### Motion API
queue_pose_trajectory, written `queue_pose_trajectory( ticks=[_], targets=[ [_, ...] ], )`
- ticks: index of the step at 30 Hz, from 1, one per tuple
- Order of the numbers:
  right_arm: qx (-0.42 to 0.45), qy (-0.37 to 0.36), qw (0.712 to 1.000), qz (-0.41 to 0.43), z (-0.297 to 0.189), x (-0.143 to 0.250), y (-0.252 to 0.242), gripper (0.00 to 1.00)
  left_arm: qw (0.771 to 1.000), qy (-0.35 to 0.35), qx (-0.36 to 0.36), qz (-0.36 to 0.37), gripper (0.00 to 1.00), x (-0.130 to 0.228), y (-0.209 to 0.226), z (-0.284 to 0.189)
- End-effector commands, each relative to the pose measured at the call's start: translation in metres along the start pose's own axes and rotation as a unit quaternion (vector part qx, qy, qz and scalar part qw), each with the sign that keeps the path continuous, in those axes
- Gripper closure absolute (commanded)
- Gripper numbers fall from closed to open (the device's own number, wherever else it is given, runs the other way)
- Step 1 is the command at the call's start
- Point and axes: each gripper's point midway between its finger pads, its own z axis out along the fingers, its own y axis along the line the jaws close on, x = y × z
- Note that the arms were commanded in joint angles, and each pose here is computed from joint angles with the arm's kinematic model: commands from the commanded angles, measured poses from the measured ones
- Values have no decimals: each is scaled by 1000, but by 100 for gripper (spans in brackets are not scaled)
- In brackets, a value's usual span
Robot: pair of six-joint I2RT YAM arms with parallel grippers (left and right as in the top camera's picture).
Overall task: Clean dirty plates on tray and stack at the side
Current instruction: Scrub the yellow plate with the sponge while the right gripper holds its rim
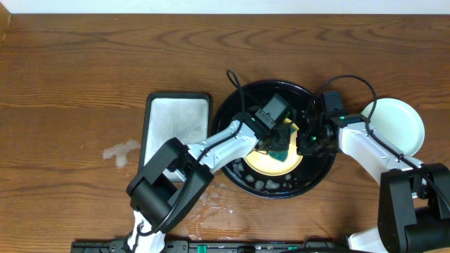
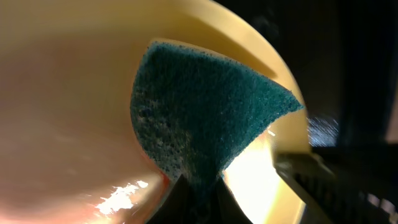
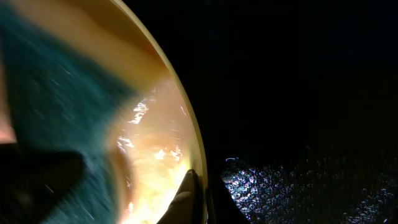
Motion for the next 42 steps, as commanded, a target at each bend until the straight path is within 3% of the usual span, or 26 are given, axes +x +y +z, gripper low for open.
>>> queue_pose_trajectory(
  ticks=[1,6,10,16,22,27,30,35,38,42],
  targets=[
    [44,25,999,4,11,14,-19,99,997,79,21,-1,92,43,-5,21],
    [44,25,999,4,11,14,-19,99,992,115,-36,-27,92,58,29,25],
    [44,25,999,4,11,14,-19,99,973,112,-200,-38,93,67,95,1],
    [44,25,999,4,11,14,-19,99,935,36,-354,-8,93,39,146,-44],
    [44,25,999,4,11,14,-19,99,900,-71,-430,24,93,-5,155,-80],
    [44,26,999,4,11,14,-19,99,906,-93,-411,36,93,-17,145,-74],
    [44,27,999,4,11,15,-19,99,928,-67,-367,24,92,-8,134,-60],
    [44,28,999,4,11,15,-19,99,988,9,-151,-8,93,14,67,-12],
    [44,28,999,4,11,15,-19,99,998,41,-47,-25,92,23,31,7],
    [45,29,999,5,11,16,-19,99,997,72,-20,-32,92,38,19,21]
  ],
)
